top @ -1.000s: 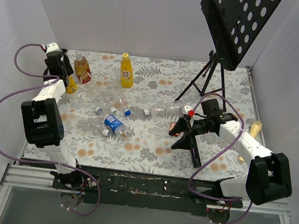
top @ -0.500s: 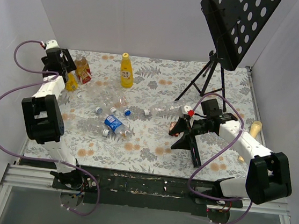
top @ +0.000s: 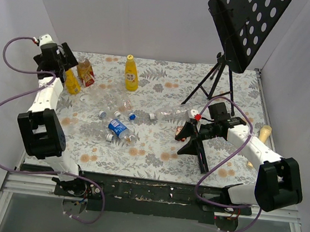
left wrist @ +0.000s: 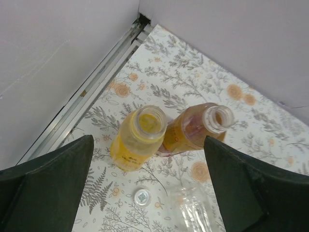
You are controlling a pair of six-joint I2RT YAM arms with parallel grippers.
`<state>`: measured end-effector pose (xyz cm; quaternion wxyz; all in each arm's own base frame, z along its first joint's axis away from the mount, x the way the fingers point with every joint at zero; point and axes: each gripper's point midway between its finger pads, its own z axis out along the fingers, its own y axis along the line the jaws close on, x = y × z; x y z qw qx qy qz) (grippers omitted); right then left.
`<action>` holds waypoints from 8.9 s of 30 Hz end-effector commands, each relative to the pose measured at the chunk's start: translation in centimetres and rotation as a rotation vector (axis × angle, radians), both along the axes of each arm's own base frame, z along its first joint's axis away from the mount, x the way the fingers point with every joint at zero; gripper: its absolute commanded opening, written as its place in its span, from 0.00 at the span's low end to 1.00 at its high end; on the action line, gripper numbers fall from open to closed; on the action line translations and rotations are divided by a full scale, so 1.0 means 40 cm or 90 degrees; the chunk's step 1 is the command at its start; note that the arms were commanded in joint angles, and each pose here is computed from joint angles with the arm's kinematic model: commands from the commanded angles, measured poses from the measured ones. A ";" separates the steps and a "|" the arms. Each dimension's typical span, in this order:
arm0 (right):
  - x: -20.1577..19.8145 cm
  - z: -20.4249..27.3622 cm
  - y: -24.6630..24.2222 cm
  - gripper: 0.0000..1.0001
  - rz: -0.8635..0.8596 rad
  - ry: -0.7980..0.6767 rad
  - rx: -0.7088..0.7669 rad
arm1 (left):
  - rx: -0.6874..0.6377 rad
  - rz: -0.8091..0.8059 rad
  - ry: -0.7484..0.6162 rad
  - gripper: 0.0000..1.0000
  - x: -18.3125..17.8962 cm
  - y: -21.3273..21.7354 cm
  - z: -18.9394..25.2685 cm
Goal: Unscrew the bottle caps
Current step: Place the plastic bottle at the corner of the board, then pick up the plastic bottle at the center of the board, then unscrew the bottle cap from the plastic bottle.
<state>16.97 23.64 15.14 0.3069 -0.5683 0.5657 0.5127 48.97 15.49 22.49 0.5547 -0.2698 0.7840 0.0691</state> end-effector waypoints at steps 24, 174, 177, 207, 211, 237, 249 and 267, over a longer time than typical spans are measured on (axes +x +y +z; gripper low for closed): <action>0.095 -0.061 -0.058 0.79 -0.055 -0.185 -0.136 | -0.333 -0.572 -0.054 0.98 -0.417 -0.635 0.130; 0.031 0.015 0.051 0.09 0.048 0.051 0.021 | -0.321 -0.924 -0.086 0.96 -0.670 -1.095 0.114; 0.032 0.012 0.052 0.09 0.050 0.056 0.020 | -0.413 -0.879 0.021 0.97 -0.684 -1.098 0.060; 0.031 -0.006 0.059 0.09 0.053 0.072 0.006 | -0.422 -0.888 0.121 0.47 -0.690 -1.168 -0.007; 0.031 -0.008 0.059 0.09 0.053 0.071 0.005 | -0.420 -0.896 0.124 0.46 -0.694 -1.171 -0.010; -0.025 -0.044 0.065 0.09 0.117 0.027 -0.007 | 0.179 -1.376 -0.162 0.00 -0.801 -1.111 -0.055; -0.009 -0.046 0.064 0.09 0.109 0.017 -0.032 | -0.073 -1.060 -0.182 0.74 -0.732 -1.086 0.048; 0.036 -0.056 0.058 0.09 0.046 -0.028 -0.080 | -0.499 -0.738 -0.016 0.98 -0.727 -1.032 0.085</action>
